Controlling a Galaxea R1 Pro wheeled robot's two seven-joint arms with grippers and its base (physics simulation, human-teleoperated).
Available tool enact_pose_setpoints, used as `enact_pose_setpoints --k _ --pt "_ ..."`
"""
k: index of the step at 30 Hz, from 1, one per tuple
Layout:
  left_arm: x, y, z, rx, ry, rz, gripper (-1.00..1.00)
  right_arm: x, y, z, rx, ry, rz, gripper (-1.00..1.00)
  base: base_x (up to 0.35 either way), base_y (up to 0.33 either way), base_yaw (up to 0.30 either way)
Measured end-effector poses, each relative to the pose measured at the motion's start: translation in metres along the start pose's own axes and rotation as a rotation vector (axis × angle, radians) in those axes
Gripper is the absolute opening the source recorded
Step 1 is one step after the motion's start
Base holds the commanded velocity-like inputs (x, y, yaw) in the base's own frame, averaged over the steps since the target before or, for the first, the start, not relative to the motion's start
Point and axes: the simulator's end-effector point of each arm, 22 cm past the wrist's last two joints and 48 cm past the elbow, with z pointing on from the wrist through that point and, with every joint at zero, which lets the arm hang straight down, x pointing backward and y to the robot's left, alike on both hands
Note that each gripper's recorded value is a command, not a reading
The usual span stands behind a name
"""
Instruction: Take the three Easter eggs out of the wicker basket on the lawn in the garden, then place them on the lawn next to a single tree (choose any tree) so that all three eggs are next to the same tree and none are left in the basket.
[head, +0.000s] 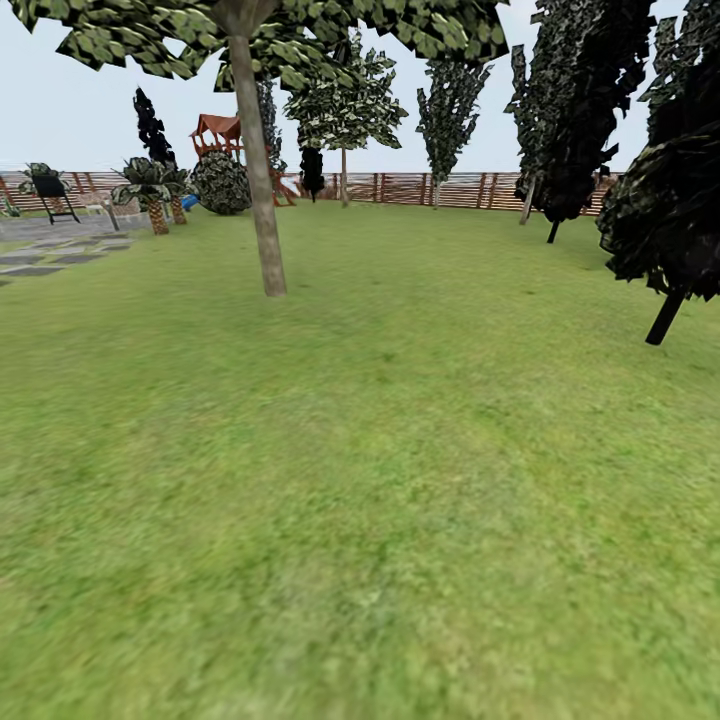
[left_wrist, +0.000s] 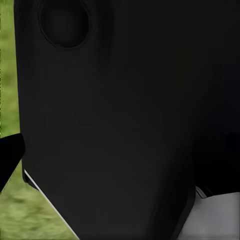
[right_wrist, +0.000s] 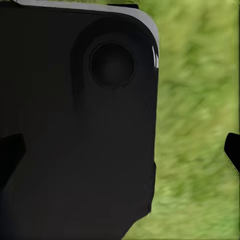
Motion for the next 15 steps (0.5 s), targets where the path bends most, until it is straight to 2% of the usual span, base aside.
enact_pose_setpoints --k 15 --pt "-0.0002 0.0001 0.0 0.0 0.0 0.0 1.0 0.0002 -0.0005 0.0 -0.002 0.001 -0.007 1.0 0.339 0.0 0.0"
